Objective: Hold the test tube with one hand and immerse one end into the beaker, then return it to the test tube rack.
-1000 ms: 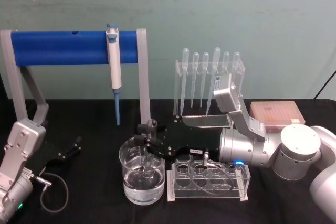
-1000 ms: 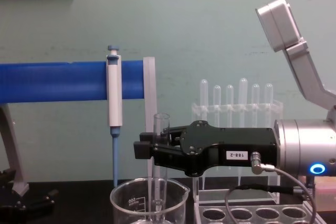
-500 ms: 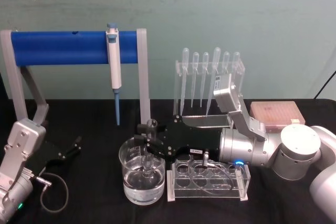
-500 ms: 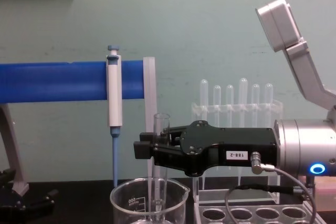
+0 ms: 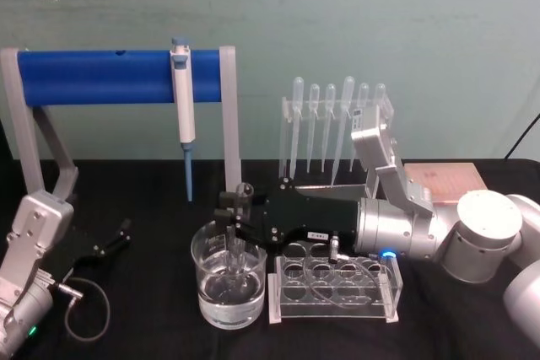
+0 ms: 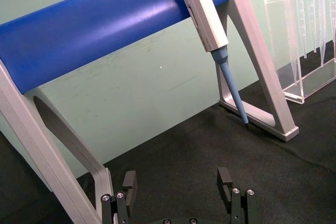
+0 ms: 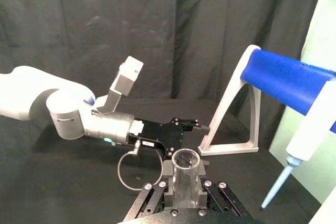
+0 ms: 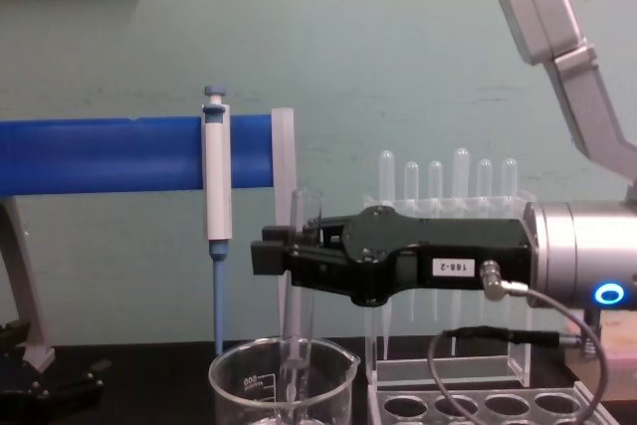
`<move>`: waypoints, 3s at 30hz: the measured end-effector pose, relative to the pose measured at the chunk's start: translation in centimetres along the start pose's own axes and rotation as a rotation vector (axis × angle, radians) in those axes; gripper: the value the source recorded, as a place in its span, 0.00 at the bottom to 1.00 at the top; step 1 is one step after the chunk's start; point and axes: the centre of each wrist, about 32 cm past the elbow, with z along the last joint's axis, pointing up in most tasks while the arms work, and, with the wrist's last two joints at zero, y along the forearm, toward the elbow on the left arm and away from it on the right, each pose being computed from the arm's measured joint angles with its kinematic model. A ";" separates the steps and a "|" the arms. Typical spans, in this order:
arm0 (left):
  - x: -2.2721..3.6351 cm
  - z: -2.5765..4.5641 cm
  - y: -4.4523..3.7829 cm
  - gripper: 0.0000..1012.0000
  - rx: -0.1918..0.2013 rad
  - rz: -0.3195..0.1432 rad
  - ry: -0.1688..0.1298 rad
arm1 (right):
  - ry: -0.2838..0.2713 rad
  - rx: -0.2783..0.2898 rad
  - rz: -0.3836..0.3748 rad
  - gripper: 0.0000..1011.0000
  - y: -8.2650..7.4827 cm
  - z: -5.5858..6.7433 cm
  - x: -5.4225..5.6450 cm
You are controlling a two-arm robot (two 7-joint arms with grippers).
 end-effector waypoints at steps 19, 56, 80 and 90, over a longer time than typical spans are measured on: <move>0.00 0.00 0.00 0.99 0.000 0.000 0.000 | -0.051 -0.029 0.024 0.22 -0.2 5.0 0.9; 0.00 0.00 0.00 0.99 0.000 0.000 0.000 | -0.089 -0.003 -0.082 0.22 -7.0 9.8 -2.6; 0.00 0.00 0.00 0.99 0.000 0.000 0.000 | -0.077 -0.031 -0.181 0.22 -11.1 7.1 -5.4; 0.00 0.00 0.00 0.99 0.000 0.000 0.000 | -0.071 -0.041 -0.209 0.22 -11.4 5.9 -5.7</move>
